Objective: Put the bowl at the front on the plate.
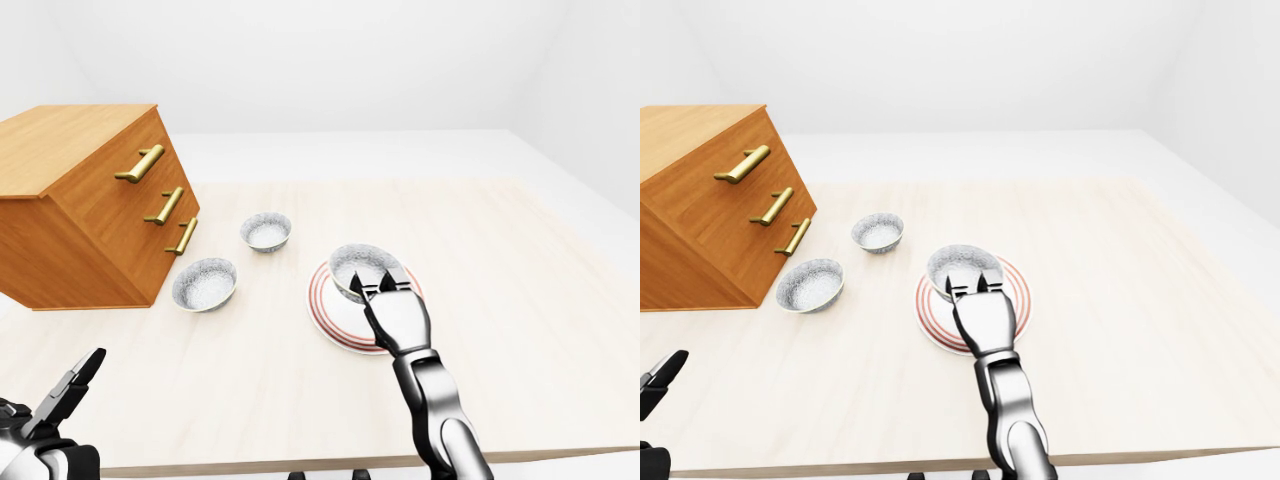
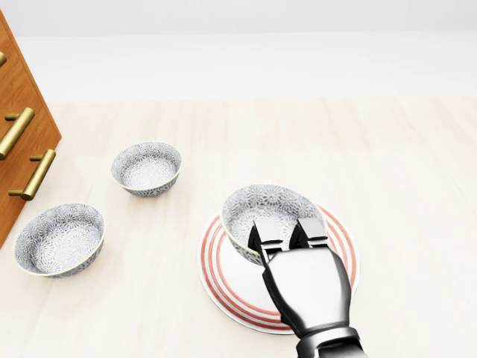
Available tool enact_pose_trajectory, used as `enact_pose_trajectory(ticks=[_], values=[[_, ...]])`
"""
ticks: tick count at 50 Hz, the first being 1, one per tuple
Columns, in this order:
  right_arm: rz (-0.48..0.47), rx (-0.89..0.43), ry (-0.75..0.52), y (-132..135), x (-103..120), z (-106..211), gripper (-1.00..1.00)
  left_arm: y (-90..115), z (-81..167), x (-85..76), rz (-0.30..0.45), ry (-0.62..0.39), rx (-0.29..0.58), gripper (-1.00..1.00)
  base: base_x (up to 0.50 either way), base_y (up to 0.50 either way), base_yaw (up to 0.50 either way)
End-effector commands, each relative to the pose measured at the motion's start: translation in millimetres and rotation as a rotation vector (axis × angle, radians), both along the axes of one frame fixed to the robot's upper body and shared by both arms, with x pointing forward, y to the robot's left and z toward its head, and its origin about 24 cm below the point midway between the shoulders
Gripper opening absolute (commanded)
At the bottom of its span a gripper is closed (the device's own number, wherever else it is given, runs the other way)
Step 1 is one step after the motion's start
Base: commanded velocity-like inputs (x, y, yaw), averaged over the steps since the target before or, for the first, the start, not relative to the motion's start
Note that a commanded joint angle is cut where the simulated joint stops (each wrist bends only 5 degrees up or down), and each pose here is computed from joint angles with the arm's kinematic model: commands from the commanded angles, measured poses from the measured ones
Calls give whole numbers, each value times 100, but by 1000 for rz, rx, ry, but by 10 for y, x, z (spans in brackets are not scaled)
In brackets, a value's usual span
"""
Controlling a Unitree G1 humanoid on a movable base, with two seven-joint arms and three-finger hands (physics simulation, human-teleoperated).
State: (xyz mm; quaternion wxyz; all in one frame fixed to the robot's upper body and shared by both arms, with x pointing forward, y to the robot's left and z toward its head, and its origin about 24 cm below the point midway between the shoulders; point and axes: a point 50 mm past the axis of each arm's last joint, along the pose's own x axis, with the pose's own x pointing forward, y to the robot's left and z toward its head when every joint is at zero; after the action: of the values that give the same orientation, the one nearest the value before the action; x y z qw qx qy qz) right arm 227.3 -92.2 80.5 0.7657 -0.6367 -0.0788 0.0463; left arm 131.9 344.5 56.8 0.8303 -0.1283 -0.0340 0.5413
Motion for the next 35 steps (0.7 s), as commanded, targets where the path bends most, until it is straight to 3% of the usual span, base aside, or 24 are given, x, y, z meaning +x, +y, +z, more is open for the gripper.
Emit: enact_pose_trajectory(ticks=[1,10,35], values=[[-21,29,-10,-72,45,8,-100,0,7,-5,1,-1,3,100,0,0,0],[-40,-55,2,-96,150,-37,-100,2,9,-10,-1,-4,1,100,0,0,0],[-47,-20,31,-100,319,-162,-100,-6,-24,9,-6,5,-8,100,0,0,0]])
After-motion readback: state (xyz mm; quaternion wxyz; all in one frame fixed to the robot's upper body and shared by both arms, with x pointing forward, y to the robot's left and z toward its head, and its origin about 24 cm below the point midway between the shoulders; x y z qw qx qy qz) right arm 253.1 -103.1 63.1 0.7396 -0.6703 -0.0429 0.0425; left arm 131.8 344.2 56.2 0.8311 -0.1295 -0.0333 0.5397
